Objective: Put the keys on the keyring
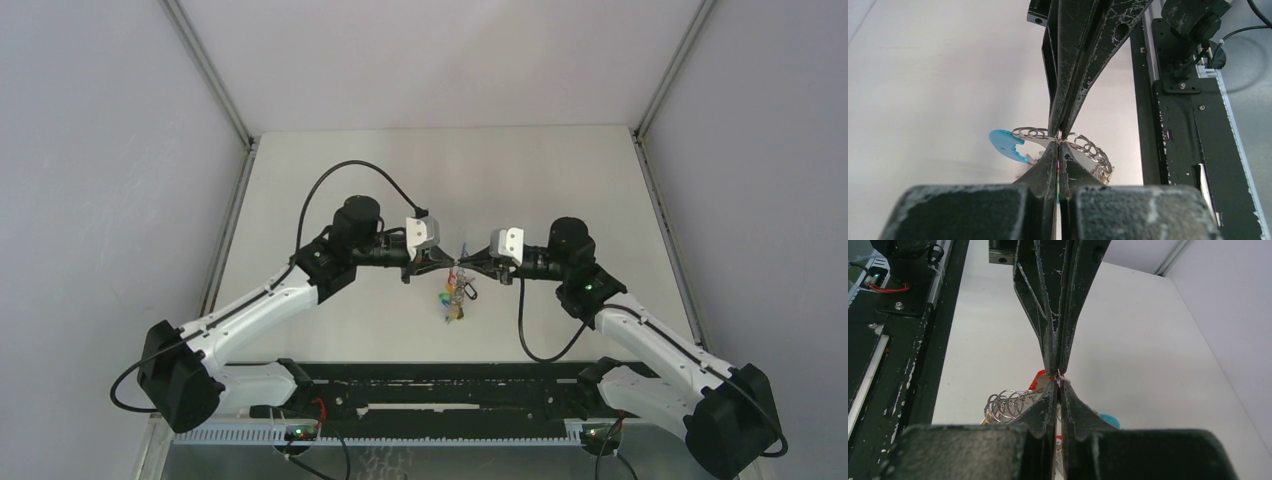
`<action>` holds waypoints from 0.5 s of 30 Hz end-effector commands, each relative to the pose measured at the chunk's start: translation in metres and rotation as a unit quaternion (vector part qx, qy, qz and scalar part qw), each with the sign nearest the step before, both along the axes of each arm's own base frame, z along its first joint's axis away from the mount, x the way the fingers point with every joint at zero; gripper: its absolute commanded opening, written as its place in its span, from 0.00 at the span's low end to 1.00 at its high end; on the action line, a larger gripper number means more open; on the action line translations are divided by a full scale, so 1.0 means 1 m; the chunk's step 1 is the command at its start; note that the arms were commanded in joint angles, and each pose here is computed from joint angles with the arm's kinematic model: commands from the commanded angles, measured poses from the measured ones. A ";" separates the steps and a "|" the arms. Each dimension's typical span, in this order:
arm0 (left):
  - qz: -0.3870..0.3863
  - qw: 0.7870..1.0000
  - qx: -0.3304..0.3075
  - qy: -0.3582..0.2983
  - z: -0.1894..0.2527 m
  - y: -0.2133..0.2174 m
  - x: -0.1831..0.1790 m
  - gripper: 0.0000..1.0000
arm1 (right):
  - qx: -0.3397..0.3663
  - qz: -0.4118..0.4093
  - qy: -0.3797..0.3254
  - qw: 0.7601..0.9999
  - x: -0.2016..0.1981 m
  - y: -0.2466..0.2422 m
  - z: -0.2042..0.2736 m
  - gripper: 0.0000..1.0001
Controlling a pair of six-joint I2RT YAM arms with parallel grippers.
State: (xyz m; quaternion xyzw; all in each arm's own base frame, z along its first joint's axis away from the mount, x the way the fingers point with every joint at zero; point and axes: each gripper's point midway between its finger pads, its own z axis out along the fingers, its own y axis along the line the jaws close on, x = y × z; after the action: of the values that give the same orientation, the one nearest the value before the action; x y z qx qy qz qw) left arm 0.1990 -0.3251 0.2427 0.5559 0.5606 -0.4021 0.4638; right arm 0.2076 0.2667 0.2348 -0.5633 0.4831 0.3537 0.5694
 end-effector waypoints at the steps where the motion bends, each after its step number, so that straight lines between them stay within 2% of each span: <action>1: 0.012 1.000 -0.025 -0.009 0.015 0.003 -0.004 0.00 | 0.045 -0.005 -0.068 0.997 0.005 -0.002 0.039 0.00; 15: 0.035 0.998 -0.058 0.005 0.016 0.004 -0.002 0.00 | 0.077 -0.016 -0.067 0.995 0.008 -0.010 0.047 0.00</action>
State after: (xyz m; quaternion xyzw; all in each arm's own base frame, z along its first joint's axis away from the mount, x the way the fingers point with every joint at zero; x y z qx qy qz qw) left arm 0.1966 -0.3194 0.2432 0.5210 0.5733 -0.4105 0.4811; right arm 0.2192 0.2573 0.2441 -0.5348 0.4789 0.3487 0.6025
